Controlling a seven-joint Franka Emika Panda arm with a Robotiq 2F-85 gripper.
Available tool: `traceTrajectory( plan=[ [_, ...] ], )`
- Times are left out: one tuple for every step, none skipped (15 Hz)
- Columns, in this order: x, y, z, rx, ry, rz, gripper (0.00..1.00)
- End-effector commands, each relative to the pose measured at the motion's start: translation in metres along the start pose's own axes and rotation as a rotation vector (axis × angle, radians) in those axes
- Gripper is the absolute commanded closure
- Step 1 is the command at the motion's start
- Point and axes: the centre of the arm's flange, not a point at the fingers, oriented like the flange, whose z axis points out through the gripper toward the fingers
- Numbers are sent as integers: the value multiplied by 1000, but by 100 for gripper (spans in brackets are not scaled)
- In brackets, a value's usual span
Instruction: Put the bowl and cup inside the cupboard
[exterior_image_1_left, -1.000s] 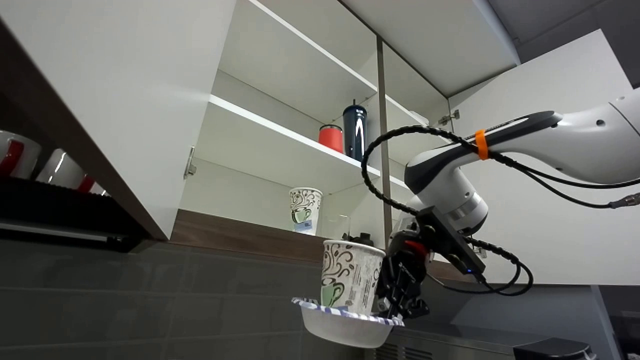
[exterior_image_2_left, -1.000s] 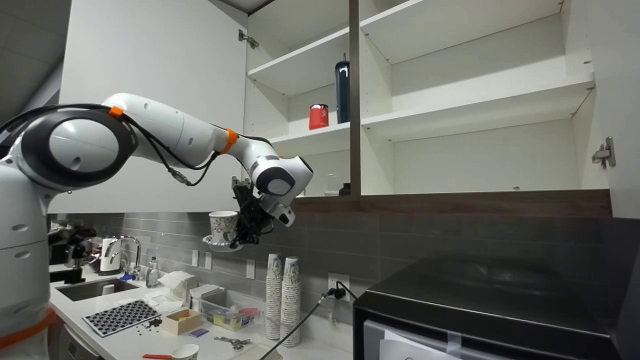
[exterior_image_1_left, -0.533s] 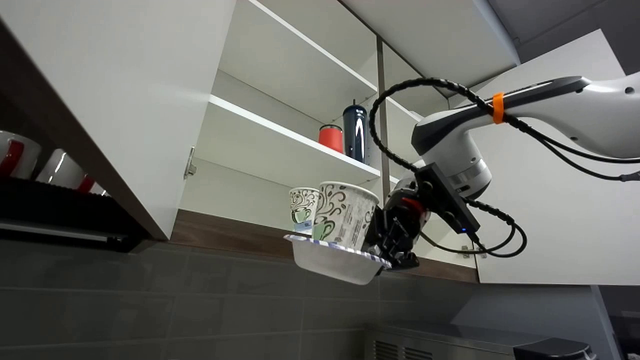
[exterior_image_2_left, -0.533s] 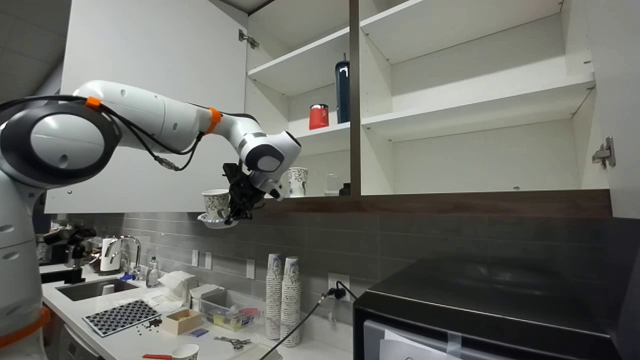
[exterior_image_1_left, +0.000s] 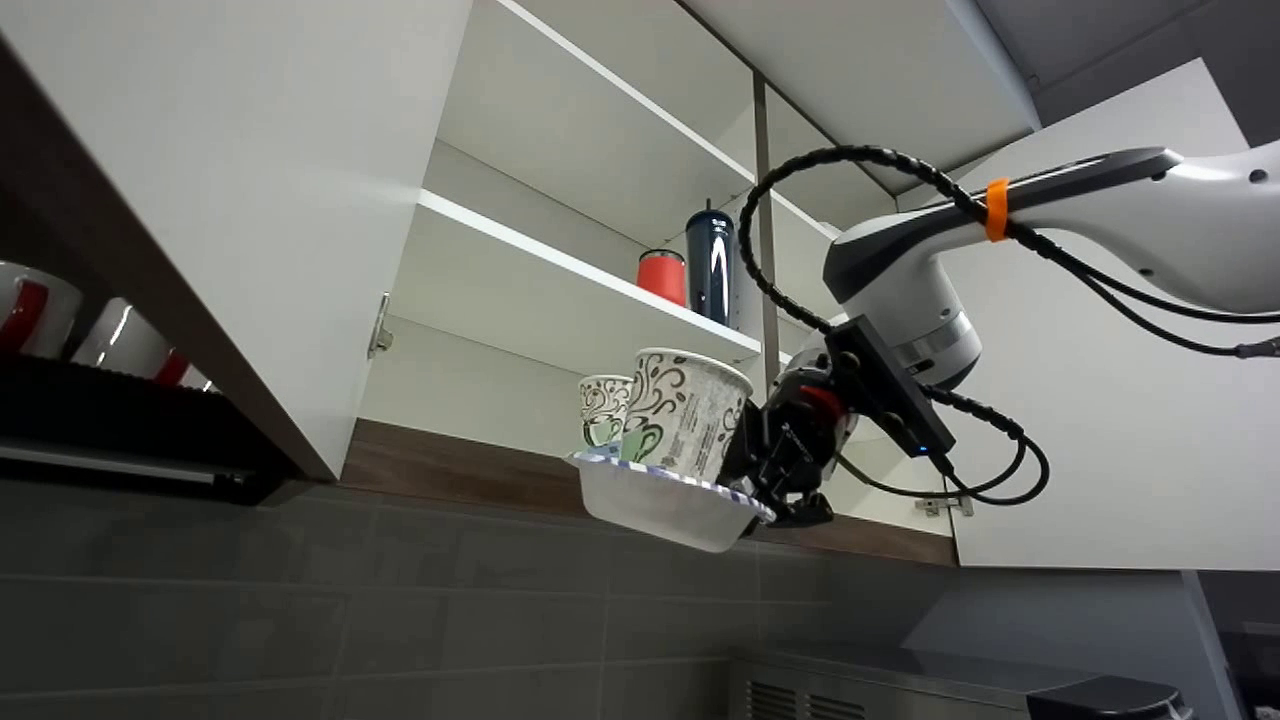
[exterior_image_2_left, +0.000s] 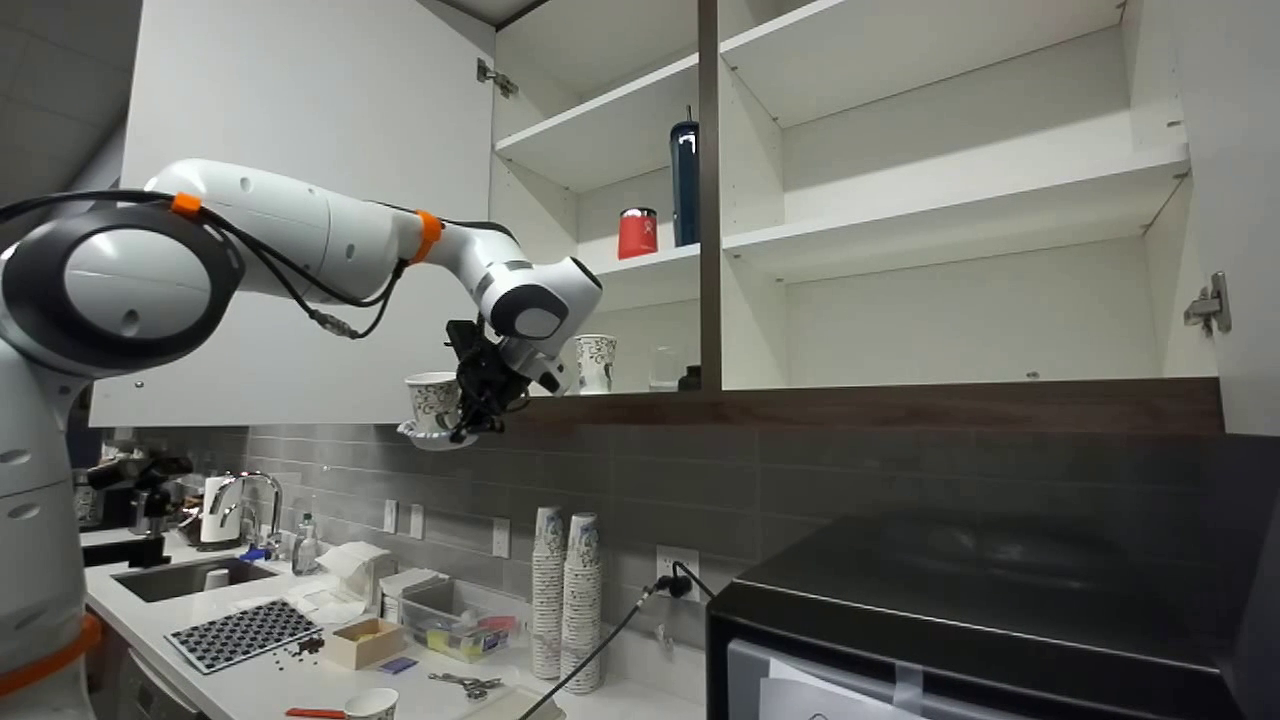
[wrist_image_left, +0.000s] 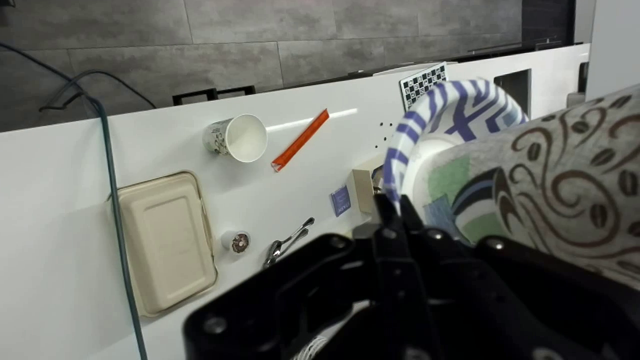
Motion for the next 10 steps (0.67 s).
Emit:
traceTrajectory(
  plan=[
    [7, -19, -15, 68, 42, 71, 99],
    [10, -24, -20, 68, 54, 97, 99],
    [11, -30, -27, 71, 70, 115, 99],
    [13, -35, -32, 60, 89, 134, 99],
    [15, -41, -37, 53, 112, 142, 99],
    [16, -49, -42, 57, 134, 151, 99],
    [21, -56, -46, 67, 154, 159, 99],
    [7, -38, -40, 65, 123, 127, 97],
    [9, -44, -43, 70, 138, 134, 97],
    [10, -47, -45, 72, 144, 137, 97]
  ],
)
